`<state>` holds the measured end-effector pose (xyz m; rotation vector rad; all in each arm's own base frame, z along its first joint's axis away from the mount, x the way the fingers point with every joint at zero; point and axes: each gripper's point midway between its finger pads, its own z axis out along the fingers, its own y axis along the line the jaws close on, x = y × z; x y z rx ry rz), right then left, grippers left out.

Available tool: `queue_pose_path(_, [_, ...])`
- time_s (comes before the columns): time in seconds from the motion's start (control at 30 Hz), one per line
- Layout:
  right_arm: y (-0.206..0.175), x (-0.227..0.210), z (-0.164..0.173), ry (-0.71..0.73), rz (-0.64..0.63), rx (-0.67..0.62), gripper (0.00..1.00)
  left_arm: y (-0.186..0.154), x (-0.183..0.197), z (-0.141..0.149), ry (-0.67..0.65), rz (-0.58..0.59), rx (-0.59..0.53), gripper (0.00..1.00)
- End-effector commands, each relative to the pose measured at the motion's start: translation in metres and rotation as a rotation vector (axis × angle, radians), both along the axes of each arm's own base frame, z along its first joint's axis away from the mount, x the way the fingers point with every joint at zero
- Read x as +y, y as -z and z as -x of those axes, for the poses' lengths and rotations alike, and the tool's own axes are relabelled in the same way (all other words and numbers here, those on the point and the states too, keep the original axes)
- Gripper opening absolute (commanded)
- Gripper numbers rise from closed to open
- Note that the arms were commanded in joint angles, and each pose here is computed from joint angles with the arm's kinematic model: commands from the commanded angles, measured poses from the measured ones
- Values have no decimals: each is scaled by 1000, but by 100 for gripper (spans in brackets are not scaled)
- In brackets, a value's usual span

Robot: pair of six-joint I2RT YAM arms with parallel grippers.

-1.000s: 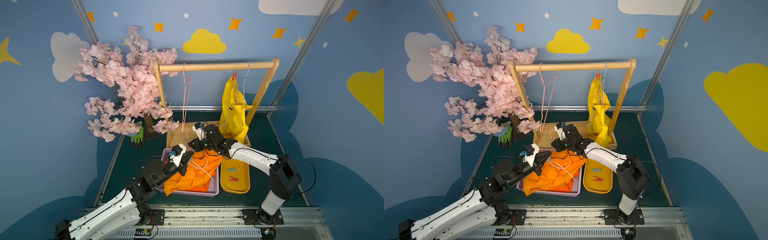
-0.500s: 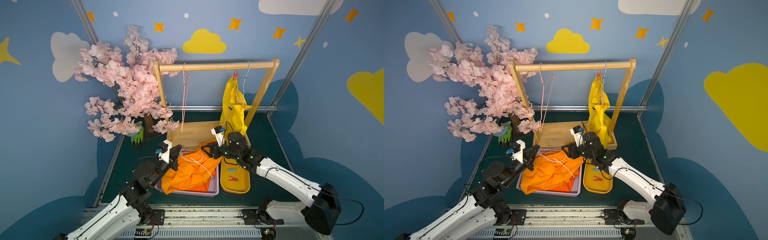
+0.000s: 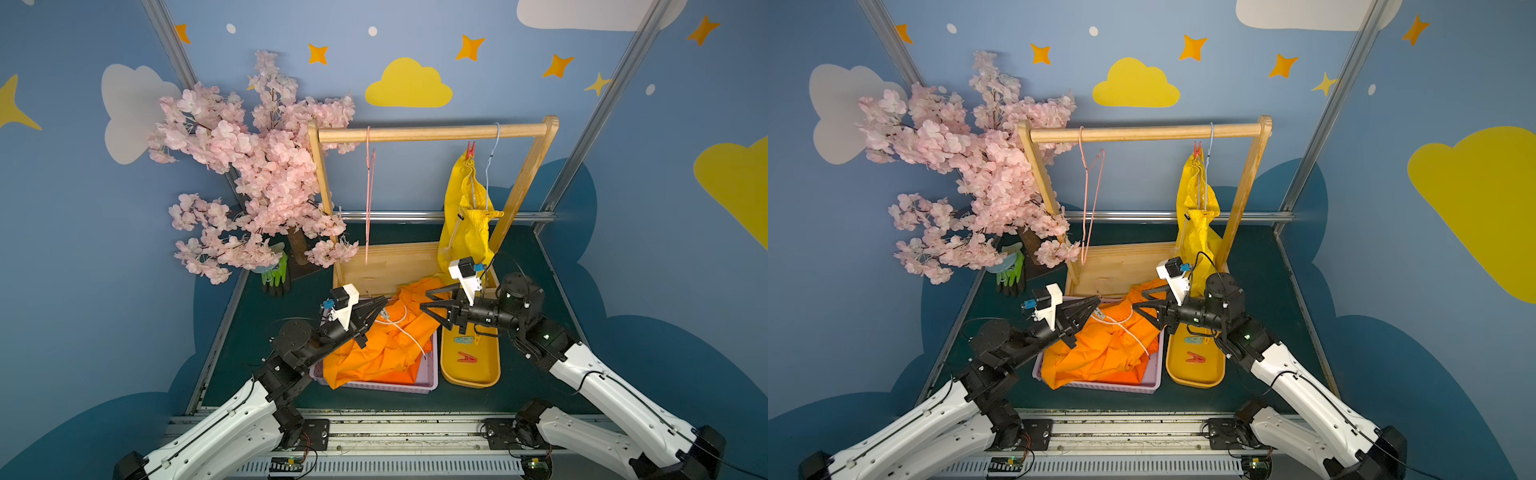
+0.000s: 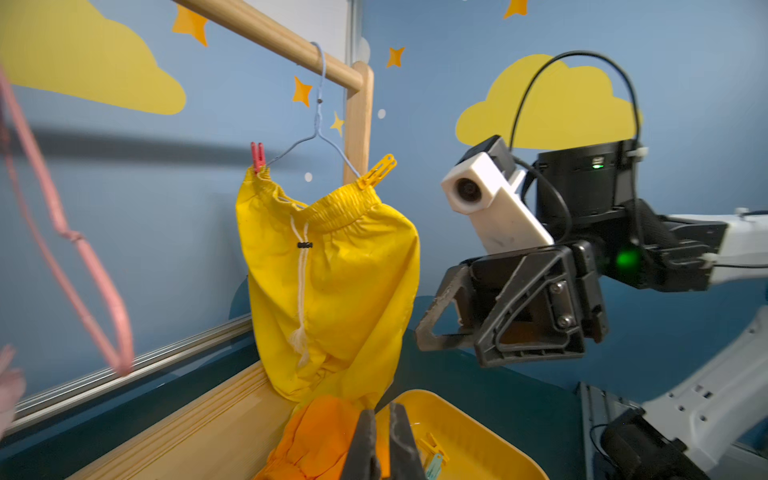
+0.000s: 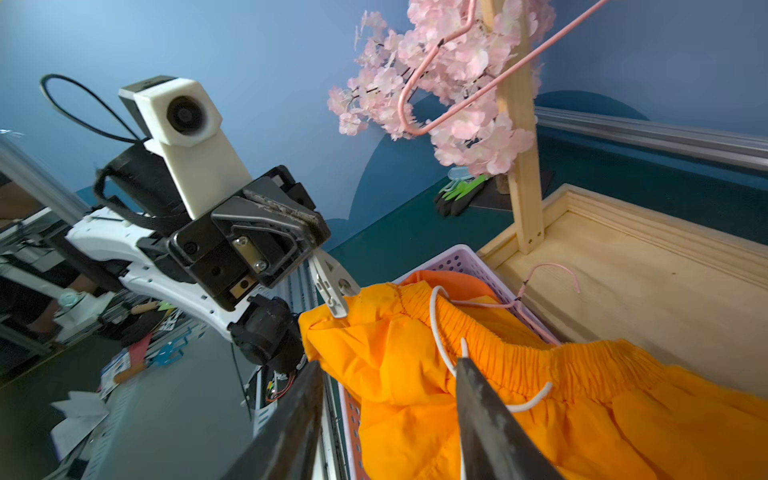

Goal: Remove the clothespins securing shorts to the hanger
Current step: Place the clothespin in the storage box.

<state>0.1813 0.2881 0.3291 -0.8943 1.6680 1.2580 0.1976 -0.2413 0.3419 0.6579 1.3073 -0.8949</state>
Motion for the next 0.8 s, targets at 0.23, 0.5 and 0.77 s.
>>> queue_pose_path(0.23, [-18, 13, 51, -377, -66, -14, 64, -29, -34, 47, 375, 1, -71, 3])
queue_pose_path(0.5, [-12, 29, 61, -442, -54, -25, 61, -31, -44, 48, 433, 0, -58, 8])
queue_pose_path(0.77, [-6, 42, 62, -467, -35, 2, 48, -34, -46, 45, 429, -1, -64, 8])
